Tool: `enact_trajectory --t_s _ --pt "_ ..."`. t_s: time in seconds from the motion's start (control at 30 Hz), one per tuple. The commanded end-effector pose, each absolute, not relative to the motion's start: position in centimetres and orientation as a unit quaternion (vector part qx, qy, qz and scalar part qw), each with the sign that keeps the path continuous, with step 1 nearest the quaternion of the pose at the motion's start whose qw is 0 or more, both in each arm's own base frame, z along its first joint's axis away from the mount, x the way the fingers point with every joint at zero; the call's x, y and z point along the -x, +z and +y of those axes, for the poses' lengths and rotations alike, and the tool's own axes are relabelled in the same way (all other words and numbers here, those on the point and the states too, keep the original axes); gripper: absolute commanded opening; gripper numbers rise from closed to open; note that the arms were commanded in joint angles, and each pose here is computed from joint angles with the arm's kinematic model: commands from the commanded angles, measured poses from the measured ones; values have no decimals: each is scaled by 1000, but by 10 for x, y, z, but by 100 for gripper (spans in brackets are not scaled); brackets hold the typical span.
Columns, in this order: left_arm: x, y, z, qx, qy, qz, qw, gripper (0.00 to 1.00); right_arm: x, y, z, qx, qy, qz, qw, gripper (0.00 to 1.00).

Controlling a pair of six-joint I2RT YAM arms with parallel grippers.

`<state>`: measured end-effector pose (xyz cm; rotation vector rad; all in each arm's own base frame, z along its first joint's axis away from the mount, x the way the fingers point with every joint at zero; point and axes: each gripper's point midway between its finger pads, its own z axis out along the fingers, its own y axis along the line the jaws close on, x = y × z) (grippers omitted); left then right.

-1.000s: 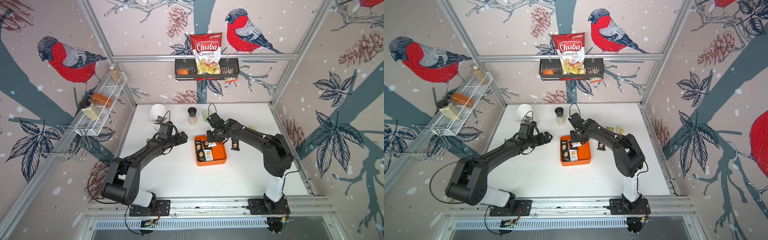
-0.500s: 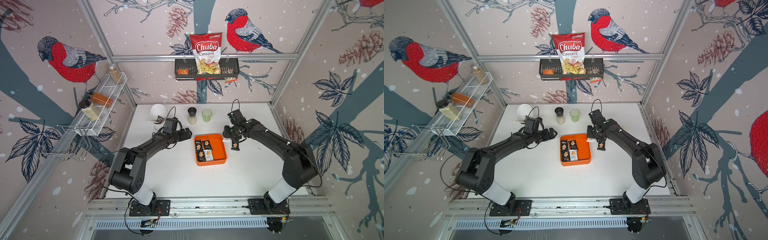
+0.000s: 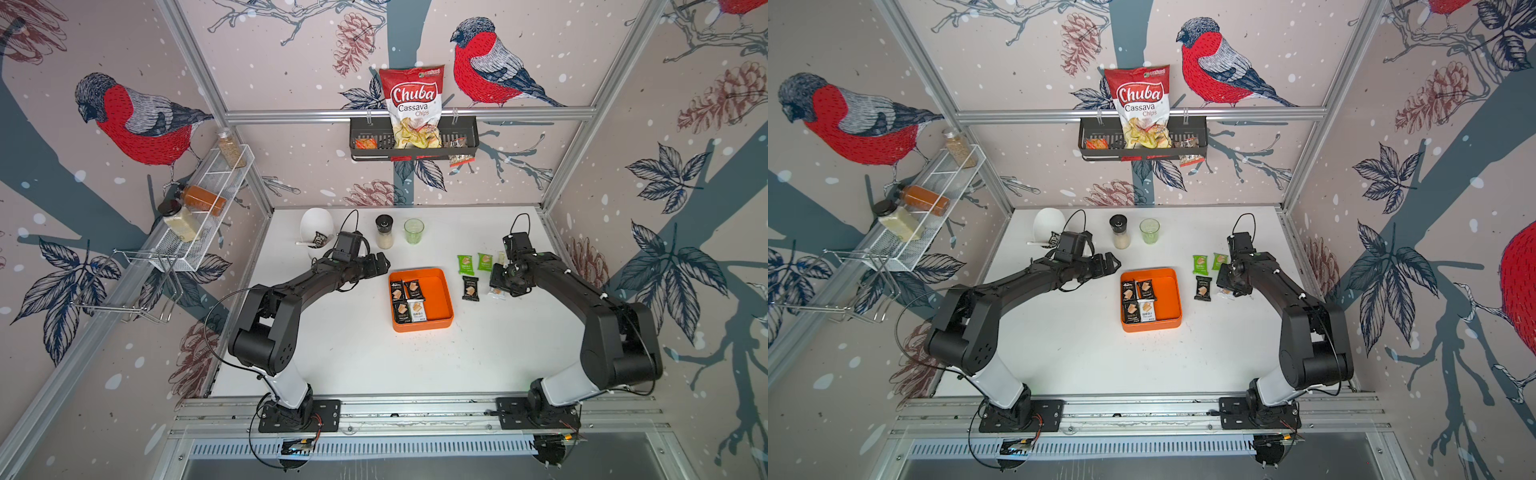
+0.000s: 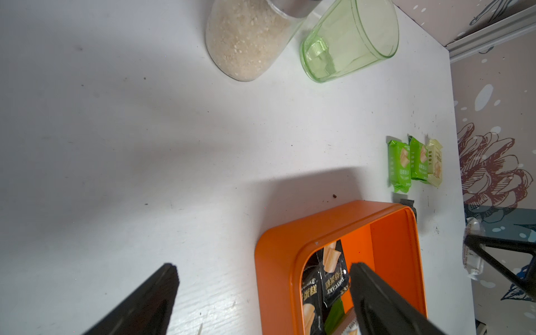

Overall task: Take the cookies out of the storage box
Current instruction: Place the cookie at the center of the board.

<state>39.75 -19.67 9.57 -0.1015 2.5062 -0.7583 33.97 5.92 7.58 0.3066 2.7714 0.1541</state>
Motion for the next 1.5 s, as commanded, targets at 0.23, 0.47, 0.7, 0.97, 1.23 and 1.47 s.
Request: enact_trajectory --t_s 0.23,0.47,0.7,0.97,1.23,1.47 --pt "-396 100 -194 35 -276 924 264 96 -366 52 60 -73 48 982 166 46" --pt "-386 97 -186 45 -266 925 267 96 -372 40 66 -64 56 984 154 46" --pt "-380 100 -180 50 -258 925 273 96 -373 28 73 -53 58 987 142 48" --pt "-379 101 -179 49 -255 926 275 96 -370 34 69 -54 38 987 149 65" --pt "-382 102 -180 53 -258 923 279 96 -373 67 70 -61 34 981 179 66" --pt "-381 98 -183 53 -265 924 272 96 -384 104 114 -33 59 974 216 65"
